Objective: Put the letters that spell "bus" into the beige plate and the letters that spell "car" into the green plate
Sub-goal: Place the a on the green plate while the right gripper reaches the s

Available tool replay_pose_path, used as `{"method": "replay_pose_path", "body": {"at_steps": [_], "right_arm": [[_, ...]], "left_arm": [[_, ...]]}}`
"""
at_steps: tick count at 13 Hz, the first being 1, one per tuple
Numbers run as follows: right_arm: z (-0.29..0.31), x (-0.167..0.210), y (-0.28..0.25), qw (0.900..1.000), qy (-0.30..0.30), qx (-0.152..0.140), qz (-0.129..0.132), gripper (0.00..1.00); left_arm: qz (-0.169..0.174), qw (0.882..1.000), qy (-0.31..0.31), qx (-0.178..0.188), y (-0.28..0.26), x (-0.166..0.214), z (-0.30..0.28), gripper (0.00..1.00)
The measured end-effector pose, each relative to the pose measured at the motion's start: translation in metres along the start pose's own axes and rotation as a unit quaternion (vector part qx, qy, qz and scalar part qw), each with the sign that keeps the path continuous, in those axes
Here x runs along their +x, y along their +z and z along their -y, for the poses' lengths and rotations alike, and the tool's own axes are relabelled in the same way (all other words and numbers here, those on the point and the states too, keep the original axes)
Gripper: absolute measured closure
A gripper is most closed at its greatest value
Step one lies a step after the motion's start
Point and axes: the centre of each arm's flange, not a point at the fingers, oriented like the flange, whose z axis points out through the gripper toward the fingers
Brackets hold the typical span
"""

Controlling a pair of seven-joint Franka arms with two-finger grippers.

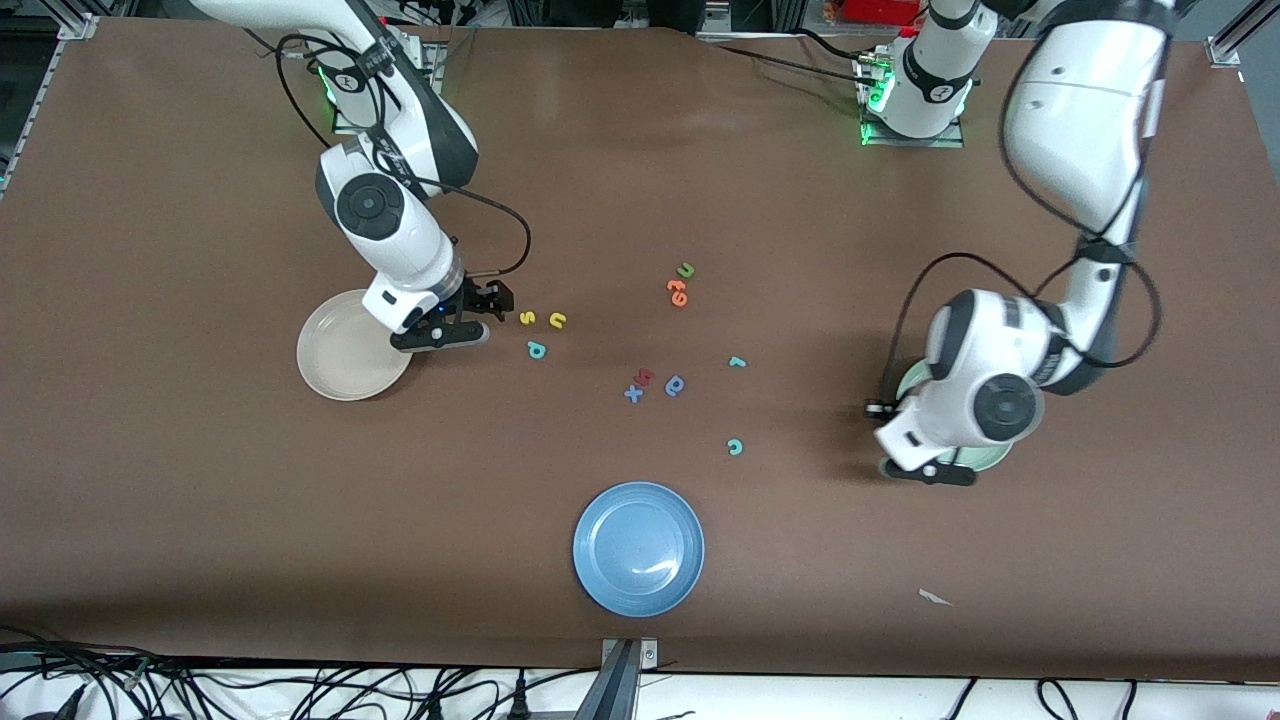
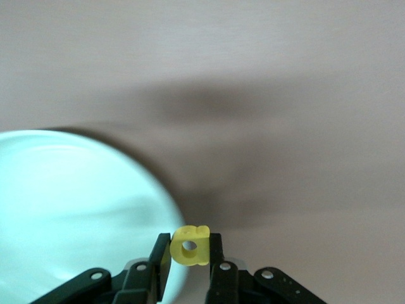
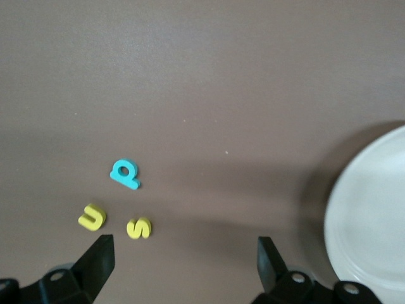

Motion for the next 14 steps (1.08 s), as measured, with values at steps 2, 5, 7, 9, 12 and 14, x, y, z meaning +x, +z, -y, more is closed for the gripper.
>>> {"method": "replay_pose_path", "body": {"at_steps": [2,5,7,9,12,14], "right_arm": [[0.012,-0.003,0.023,1.0,-0.008,-0.006,-0.008,0.0],[0.026,-0.009,0.059,0.999,-0.004,-0.028,-0.026,0.0],[0.034,-0.015,0.073,0.999,-0.001,-0.031,-0.026,0.0],[0.041,-0.018,0.074,0.999,0.004,-0.029,-0.026,0.0],[0.051,-0.025,0.073,0.999,0.002,-0.026,-0.024,0.0],[0.052,-0.034,0.078,0.999,-0.001,-0.025,-0.019,0.0]], "left_arm": [[0.016,0.998,0.056,0.018,-0.01,-0.01,0.047,0.71],[0.041,0.992,0.112,0.045,0.003,-0.015,0.064,0.55],[0.038,0.995,0.085,0.026,0.007,-0.013,0.049,0.35],[0.014,0.999,0.037,-0.005,-0.004,-0.002,0.028,0.13],[-0.035,0.998,-0.038,-0.03,-0.014,0.027,-0.041,0.0],[-0.061,0.993,-0.09,-0.033,-0.008,0.043,-0.093,0.0]]}}
